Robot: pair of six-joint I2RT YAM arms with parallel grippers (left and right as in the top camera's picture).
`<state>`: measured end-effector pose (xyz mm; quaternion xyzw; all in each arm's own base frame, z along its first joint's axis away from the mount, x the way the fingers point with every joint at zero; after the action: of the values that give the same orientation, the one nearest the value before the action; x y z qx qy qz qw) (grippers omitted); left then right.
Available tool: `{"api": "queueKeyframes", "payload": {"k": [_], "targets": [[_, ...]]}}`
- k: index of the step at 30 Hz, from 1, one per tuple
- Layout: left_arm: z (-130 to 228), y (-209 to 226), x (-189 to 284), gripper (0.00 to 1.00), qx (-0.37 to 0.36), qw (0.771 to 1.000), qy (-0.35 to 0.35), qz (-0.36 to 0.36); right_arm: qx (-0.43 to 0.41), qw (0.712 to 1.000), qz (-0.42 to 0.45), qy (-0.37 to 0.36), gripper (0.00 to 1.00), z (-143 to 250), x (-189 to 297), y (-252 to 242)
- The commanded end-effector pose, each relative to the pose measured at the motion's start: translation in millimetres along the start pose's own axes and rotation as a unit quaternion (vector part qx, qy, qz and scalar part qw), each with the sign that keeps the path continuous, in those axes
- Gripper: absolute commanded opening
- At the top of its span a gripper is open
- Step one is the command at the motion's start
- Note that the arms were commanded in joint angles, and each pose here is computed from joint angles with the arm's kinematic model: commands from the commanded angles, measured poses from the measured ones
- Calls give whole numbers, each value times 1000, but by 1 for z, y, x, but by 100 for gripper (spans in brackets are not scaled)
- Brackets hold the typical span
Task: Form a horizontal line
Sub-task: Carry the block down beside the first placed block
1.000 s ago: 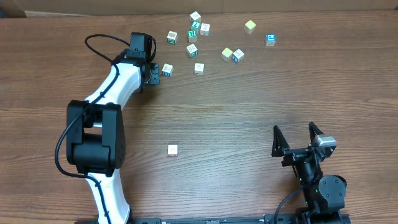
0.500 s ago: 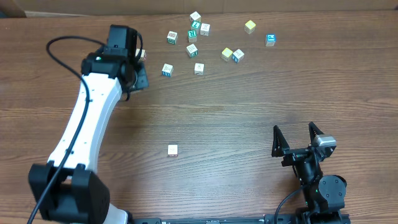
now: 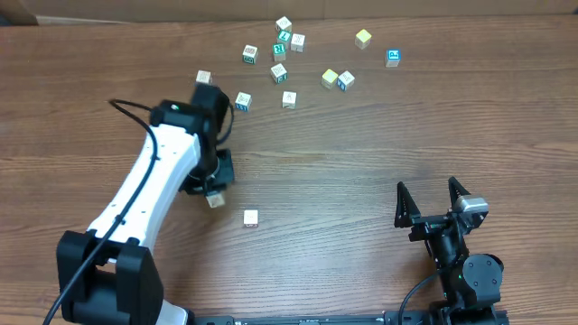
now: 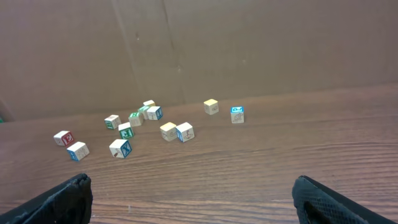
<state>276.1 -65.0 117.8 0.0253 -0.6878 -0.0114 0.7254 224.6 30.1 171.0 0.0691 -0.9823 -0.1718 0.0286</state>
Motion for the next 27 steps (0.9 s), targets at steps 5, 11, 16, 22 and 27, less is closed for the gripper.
{"api": "queueKeyframes", "payload": {"k": [5,11,16,22,27], "targets": [[25,-17,-42,24,-15,1000,26,5,3,1000,-1,0,100,2,0,0],[30,-18,-59,25,-16,1000,25,4,3,1000,-1,0,100,2,0,0],[28,-19,-66,25,-16,1000,15,8,3,1000,-1,0,100,2,0,0],[26,-21,-71,26,-27,1000,7,10,3,1000,-1,0,100,2,0,0],[28,-22,-77,28,-32,999,4,9,3,1000,-1,0,100,2,0,0]]}}
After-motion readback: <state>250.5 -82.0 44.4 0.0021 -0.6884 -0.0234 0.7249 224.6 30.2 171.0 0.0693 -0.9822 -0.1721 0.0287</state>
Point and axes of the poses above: each gripper's point midway between its finger pads, its own x axis back along the fingers, its own y axis along the line the jaws close on, z = x × y, the point moved 2 cm from there along x, back along the fingers, and after that the axes turned 10 degrees about -x, right-handed, at the moved point
